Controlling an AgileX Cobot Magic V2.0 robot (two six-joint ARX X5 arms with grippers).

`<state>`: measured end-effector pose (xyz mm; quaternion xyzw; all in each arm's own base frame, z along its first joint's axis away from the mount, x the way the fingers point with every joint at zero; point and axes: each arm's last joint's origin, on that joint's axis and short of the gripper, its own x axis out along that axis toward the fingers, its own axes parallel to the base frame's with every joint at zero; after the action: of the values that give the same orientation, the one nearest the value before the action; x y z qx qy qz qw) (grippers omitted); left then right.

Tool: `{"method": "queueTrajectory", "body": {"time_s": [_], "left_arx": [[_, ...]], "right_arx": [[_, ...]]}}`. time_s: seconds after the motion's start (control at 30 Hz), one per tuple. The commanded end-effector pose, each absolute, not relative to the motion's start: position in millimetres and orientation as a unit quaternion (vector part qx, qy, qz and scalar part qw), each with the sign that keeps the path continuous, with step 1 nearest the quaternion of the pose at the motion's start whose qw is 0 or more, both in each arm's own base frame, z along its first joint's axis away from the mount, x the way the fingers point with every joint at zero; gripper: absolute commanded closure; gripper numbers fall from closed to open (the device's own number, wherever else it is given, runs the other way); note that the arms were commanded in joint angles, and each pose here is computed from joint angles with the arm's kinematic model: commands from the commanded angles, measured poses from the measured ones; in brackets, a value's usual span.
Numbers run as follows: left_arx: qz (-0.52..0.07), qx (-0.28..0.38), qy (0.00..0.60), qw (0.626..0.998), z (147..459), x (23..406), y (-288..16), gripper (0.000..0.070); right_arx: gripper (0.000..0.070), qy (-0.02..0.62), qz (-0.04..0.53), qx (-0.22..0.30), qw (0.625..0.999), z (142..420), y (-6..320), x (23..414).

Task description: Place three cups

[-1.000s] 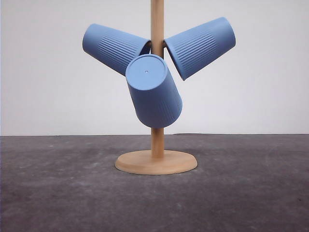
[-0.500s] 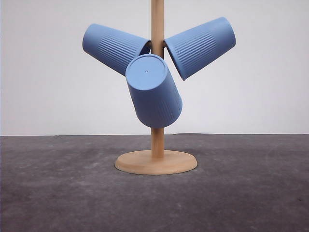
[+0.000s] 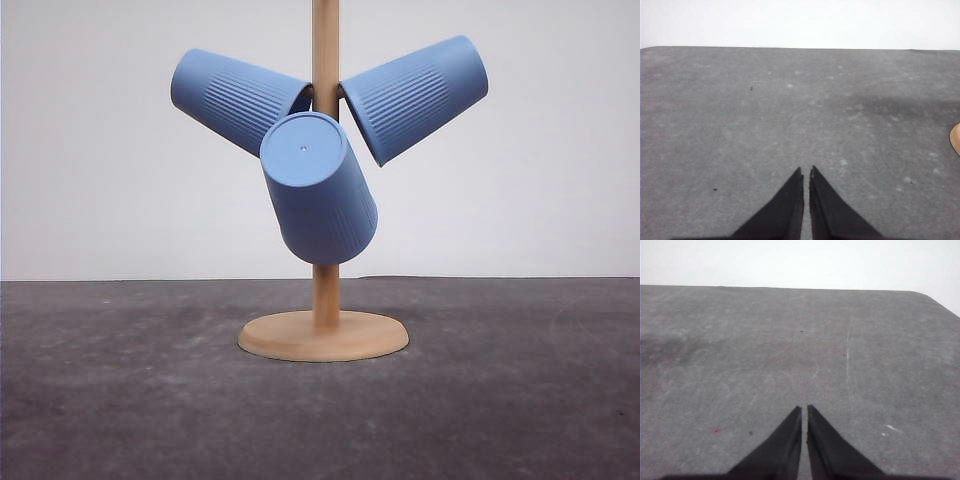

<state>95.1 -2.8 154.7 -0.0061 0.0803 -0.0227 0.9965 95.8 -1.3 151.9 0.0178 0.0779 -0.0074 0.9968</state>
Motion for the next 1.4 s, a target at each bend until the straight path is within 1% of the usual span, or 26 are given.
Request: {"method": "queueTrajectory", "body": {"time_s": [0.0, 1.37], "left_arx": [[-0.021, -0.006, 0.090, 0.996, 149.4, 95.7, -2.8, 0.0700], [-0.021, -0.006, 0.089, 0.996, 149.4, 95.7, -2.8, 0.0700]], "right_arx": [[0.0681, 0.074, -0.010, 0.024, 0.997, 152.1, -1.5, 96.1], [0.0681, 0.074, -0.010, 0.024, 0.997, 152.1, -1.5, 96.1]]}}
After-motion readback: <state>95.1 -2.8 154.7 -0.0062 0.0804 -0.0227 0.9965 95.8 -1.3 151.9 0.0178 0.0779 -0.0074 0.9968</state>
